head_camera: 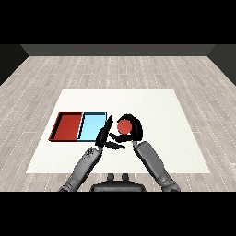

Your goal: Pick the red can and put it in the red box

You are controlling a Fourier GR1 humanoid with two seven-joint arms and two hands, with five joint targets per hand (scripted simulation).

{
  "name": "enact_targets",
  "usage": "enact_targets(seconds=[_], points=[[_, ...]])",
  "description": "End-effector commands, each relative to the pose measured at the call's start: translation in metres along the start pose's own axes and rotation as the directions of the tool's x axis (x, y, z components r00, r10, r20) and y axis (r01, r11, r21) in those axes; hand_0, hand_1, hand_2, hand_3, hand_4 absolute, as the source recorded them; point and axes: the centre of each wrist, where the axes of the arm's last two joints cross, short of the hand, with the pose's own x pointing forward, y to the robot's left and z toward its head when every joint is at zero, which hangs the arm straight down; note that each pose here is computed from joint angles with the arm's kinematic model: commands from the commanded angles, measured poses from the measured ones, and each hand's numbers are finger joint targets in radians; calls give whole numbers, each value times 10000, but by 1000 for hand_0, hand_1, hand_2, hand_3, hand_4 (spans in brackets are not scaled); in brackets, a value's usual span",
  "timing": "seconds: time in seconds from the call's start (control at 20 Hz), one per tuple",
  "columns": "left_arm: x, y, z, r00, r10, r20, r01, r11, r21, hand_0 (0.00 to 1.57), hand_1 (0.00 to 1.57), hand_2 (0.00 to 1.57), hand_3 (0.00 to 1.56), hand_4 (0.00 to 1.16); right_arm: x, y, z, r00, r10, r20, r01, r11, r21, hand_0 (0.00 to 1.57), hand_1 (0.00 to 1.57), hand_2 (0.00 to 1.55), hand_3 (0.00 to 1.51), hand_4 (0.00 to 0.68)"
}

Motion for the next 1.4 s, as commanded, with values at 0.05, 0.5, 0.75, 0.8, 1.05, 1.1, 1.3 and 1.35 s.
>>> enact_targets(seconds=[0.05, 0.5, 0.75, 0.8, 1.05, 1.1, 1.3, 1.35], points=[[21, -237, -5, 9998, 184, 28, -184, 9996, -227, 0, 0, 0, 0, 0, -85, -14, 19, 9993, -370, -40, 370, 9993, 61, 1440, 1440, 1431, 1398, 658], [-144, -228, -101, 9977, 661, -173, -666, 9972, -351, 0, 0, 0, 0, 0, 161, 240, -30, 9930, -1174, -120, 1176, 9928, 212, 1507, 1507, 1450, 1417, 652], [-149, -217, -52, 9981, 623, -36, -624, 9970, -456, 0, 0, 0, 0, 0, -71, 359, 88, 9969, -783, -105, 785, 9966, 254, 1524, 1524, 1454, 1402, 648], [-37, -167, -124, 9970, 730, 243, -715, 9958, -565, 0, 0, 0, 0, 0, 10, 279, 91, 9969, -784, -73, 785, 9967, 187, 1521, 1521, 1456, 1403, 648], [-88, -235, -191, 9999, -108, -65, 114, 9947, 1018, 0, 0, 0, 0, 821, -106, 376, 254, 9965, -809, -224, 818, 9958, 408, 1534, 1534, 1468, 1405, 649], [-5, -286, -127, 9970, 735, -256, -691, 9873, 1430, 374, 374, 719, 567, 911, -86, 322, 17, 9967, -814, -43, 815, 9964, 213, 1544, 1544, 1467, 1404, 651], [-57, -292, -177, 9986, 317, -419, -233, 9819, 1880, 1571, 1571, 1561, 1478, 1121, 6, 557, 99, 9972, -740, -45, 742, 9965, 378, 1498, 1498, 1449, 1391, 652], [-67, -205, -225, 9978, 403, -533, -302, 9838, 1768, 1571, 1571, 1561, 1475, 1120, -32, 416, 60, 9966, -824, -9, 824, 9964, 210, 1494, 1494, 1448, 1391, 654]])
